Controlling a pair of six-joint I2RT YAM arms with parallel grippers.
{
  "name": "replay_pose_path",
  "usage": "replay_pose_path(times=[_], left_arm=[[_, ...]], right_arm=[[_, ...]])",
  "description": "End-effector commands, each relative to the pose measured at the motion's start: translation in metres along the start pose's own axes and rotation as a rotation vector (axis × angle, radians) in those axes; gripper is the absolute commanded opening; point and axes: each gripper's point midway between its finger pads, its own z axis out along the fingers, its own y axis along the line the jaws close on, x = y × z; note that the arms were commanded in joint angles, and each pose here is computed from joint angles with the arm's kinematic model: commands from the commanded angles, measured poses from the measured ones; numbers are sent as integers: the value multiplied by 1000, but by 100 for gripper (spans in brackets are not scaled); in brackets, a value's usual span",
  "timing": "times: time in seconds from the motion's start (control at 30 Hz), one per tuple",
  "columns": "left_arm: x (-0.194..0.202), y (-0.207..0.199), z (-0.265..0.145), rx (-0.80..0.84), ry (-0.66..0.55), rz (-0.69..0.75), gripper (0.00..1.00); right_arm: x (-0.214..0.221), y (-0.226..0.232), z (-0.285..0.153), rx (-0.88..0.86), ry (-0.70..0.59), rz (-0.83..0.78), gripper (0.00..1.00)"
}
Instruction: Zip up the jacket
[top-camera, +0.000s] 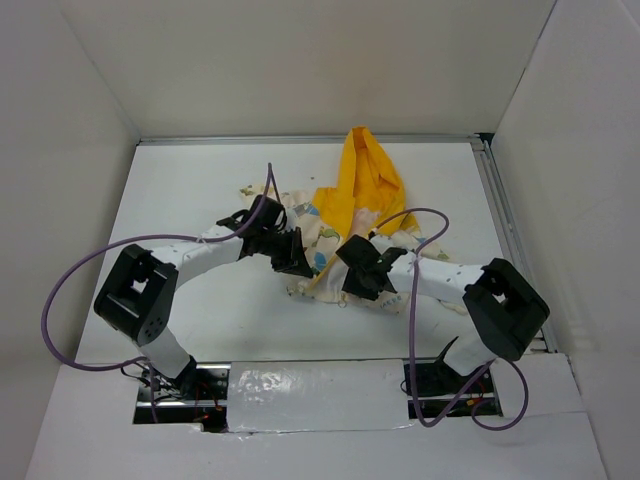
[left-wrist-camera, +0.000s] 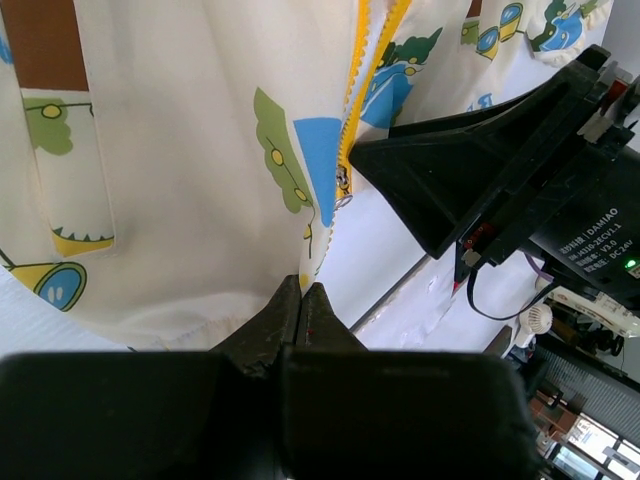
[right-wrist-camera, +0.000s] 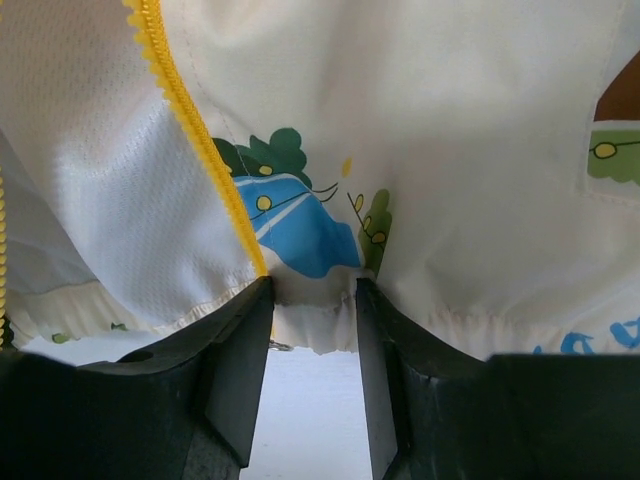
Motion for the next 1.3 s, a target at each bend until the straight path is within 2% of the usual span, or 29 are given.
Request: replay_pose_path(times=[0.0, 0.13, 0.2, 0.3, 0.53, 0.73, 0.77, 0.8, 0.83, 0.93, 1.0, 1.03, 1.27], left_arm=[[-4, -16, -6, 35, -19, 34, 0], [-2, -17, -4, 29, -14, 34, 0], [-3, -18, -4, 27, -16, 36, 0], [-2, -20, -4, 28, -13, 39, 0], [-7, -44, -18, 98, -38, 79, 0], [-24, -79, -40, 178, -114, 83, 0], [-27, -87, -44, 201, -129, 78, 0], [-31, -95, -48, 227, -150, 87, 0], [-39, -109, -53, 275, -182, 95, 0], [-51, -135, -63, 354, -227, 124, 0], [-60, -145, -67, 362, -259, 89, 0], [-72, -156, -72, 391, -304, 53, 0], [-80, -173, -70, 421, -362, 2, 0]], right_arm=[[-3, 7, 4, -38, -5, 13, 47], [1, 12, 9, -41, 10, -5, 50], [1, 14, 10, -42, 9, -8, 45], [-4, 16, 4, -47, -20, -2, 3], [-38, 26, -46, -152, -137, -9, 0], [-66, 45, -98, -432, -173, -52, 0], [-73, 53, -113, -512, -212, -81, 0], [-68, 54, -115, -569, -184, -94, 0], [-77, 62, -132, -660, -240, -118, 0], [-72, 64, -153, -808, -268, -171, 0], [-75, 66, -164, -890, -317, -193, 0], [-78, 69, -182, -970, -375, -222, 0], [-79, 69, -199, -1062, -445, -245, 0]])
